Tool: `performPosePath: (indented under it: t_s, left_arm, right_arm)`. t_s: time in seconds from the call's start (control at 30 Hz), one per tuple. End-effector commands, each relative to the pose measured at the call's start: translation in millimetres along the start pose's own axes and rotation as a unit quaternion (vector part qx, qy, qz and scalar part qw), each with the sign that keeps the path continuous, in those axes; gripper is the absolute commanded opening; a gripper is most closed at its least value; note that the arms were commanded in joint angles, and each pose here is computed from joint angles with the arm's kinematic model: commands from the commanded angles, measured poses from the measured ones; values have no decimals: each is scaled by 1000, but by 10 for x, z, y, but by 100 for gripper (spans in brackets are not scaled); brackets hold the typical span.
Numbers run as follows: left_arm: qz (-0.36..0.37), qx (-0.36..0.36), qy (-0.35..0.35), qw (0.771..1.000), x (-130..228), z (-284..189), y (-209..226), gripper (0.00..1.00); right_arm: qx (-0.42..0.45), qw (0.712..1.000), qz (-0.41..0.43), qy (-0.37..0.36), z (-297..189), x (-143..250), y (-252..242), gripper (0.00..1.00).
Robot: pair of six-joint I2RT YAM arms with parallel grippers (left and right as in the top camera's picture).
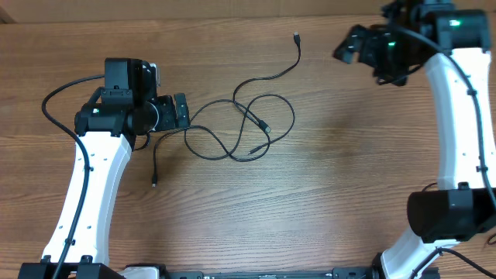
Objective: Untangle cables
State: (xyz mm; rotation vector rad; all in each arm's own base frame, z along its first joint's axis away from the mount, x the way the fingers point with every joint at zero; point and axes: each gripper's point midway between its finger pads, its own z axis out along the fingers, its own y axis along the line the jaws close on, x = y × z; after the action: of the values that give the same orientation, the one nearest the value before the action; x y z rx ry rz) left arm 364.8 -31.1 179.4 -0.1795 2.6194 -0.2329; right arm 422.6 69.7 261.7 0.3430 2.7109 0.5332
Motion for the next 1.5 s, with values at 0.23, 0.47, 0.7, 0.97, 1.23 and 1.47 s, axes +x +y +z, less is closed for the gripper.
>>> performPosePath:
  t_s: [0.23, 0.47, 0.7, 0.97, 1.23, 1.47]
  left_arm:
    - [9, 4, -10, 1000, -45, -57, -13, 100]
    - [9, 4, -10, 1000, -45, -57, -13, 100]
    - [9, 4, -10, 1000, -45, -57, -13, 99]
    - [9, 4, -10, 1000, -45, -57, -13, 99]
    - [9, 4, -10, 1000, -45, -57, -13, 100]
    - [9, 4, -10, 1000, -45, -57, -13, 100]
  right_arm:
    - [2, 999, 33, 29, 594, 396, 512, 100]
    - [-44, 994, 48, 88, 1223, 1000, 933, 100]
    - [-93, 987, 67, 112, 1430, 1403, 1422, 100]
    - [-43, 990, 119, 57, 1669, 1518, 1401, 100]
    - [-61, 981, 178, 46, 1939, 1587, 1336, 99]
    - [-70, 982, 165, 49, 2205, 1736, 1453, 100]
